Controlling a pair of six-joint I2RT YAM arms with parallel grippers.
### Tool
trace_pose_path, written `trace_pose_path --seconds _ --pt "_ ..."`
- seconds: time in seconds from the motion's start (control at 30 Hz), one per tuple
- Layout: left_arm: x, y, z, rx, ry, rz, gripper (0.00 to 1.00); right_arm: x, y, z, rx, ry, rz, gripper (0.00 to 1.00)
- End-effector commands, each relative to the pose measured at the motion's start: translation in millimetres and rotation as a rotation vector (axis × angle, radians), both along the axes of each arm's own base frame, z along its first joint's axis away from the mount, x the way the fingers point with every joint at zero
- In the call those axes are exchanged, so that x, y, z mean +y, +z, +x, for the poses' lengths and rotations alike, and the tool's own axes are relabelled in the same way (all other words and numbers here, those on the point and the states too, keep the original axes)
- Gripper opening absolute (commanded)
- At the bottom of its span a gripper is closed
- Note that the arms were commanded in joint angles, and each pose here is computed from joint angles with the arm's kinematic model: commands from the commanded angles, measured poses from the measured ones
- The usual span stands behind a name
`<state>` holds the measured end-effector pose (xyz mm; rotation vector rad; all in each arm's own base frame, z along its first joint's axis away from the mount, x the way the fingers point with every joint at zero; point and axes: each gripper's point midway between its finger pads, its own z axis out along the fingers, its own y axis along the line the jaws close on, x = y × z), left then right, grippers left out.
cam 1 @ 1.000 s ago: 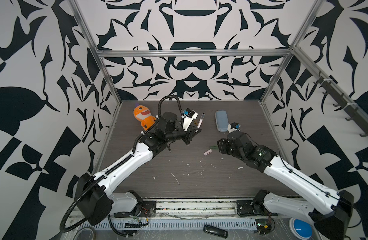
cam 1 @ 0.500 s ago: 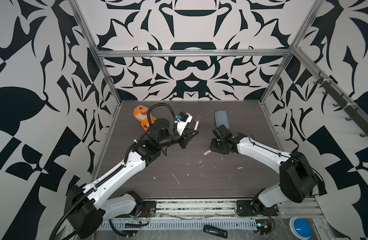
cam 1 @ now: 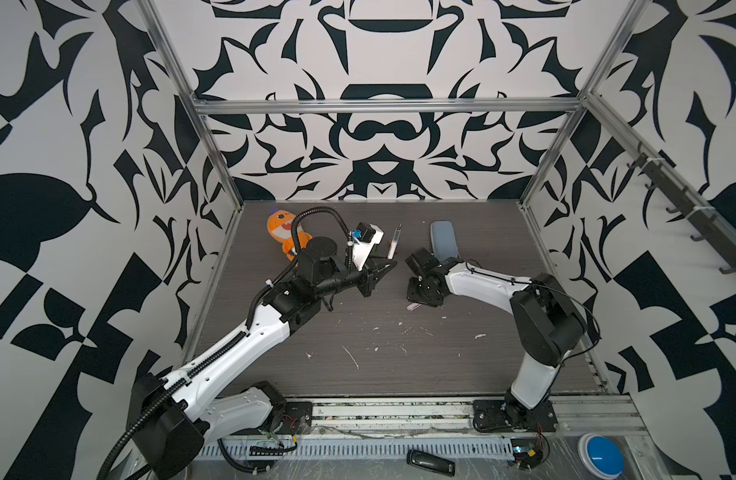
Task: Insert the pens into the pen caps
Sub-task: 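Lower the right gripper over the pink cap on the table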
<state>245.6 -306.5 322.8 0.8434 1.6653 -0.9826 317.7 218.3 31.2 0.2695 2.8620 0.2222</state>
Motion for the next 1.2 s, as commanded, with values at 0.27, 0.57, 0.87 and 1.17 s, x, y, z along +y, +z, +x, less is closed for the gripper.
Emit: trace_pose_path --seconds 0.27,0.57,0.87,1.17 --pt "0.7 2.1 -2.5 -0.02 -0.004 0.006 0.0 11.5 3.9 -5.2 0.003 0.031 -0.01 0.3" --pt "-1.8 -1.4 -1.6 -0.009 -0.012 0.012 0.0 17.0 12.4 -21.0 -0.001 0.092 0.044 0.26" --pt "-4.0 -5.4 -1.4 0.004 -0.022 0.017 0.0 17.1 32.0 -28.2 0.002 0.207 0.05 0.32" --pt "-5.1 -6.8 -1.5 0.01 -0.026 0.019 0.0 11.9 22.7 -26.3 0.019 0.203 0.07 0.11"
